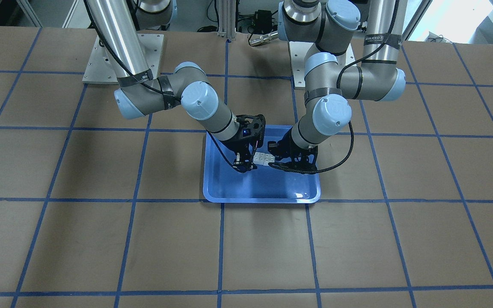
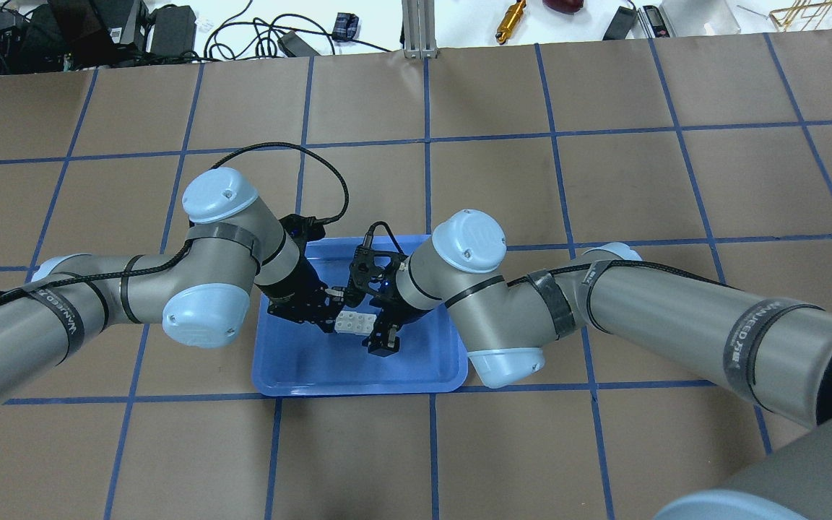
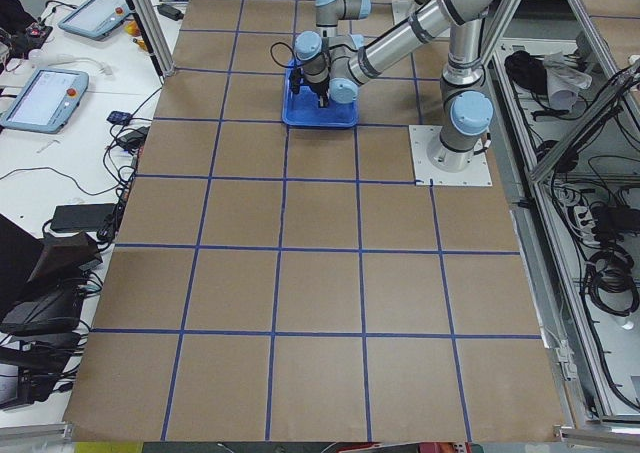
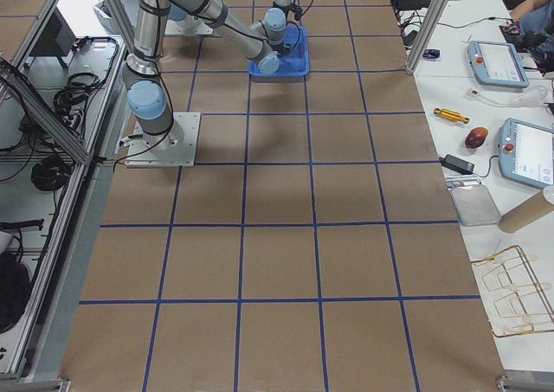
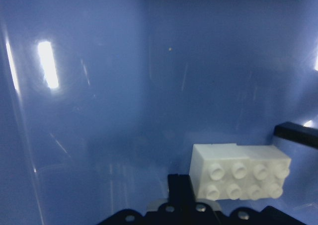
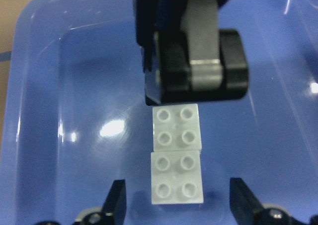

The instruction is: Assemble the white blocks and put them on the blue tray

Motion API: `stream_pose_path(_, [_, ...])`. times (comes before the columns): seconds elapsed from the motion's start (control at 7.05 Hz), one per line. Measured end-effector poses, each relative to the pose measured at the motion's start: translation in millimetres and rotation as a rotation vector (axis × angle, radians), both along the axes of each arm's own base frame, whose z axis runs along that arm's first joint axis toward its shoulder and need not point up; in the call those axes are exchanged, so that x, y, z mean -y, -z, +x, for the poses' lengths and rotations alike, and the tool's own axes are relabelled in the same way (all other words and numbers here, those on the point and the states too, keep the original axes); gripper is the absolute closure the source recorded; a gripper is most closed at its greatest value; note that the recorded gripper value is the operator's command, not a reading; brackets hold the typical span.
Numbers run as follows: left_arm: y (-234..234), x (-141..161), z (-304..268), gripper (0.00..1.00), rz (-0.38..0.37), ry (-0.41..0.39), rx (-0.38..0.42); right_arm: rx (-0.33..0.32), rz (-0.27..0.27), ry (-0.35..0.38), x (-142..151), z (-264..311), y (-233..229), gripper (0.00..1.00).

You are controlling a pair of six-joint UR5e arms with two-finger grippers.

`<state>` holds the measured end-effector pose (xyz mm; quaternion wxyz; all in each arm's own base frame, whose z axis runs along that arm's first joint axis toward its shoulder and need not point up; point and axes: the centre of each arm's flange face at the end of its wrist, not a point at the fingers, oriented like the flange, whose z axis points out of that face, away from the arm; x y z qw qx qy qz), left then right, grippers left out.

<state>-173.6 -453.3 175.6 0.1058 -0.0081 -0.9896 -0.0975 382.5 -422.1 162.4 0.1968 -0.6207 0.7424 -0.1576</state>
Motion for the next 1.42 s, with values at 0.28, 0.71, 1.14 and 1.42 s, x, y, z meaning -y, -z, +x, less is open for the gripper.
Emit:
stream_pose_path(0.28, [0,0,0,1.0,0.0,0.0,0.0,0.0,0.018,0.093,5,-5,-14,0.0])
stream_pose_path(0.71, [1,1,-1,1.0,0.004,-0.009,0.004,-0.058,0.078,0.366,16,-31,-56,0.0])
stream_pose_path(1.14, [-1,1,-2,1.0,-0.003,-0.003,0.005,-0.185,0.25,0.711,69,-107,-116,0.0])
stream_pose_path(1.42, [-4,3,-1,1.0,-0.012,0.002,0.005,-0.277,0.359,0.902,108,-176,-163,0.0])
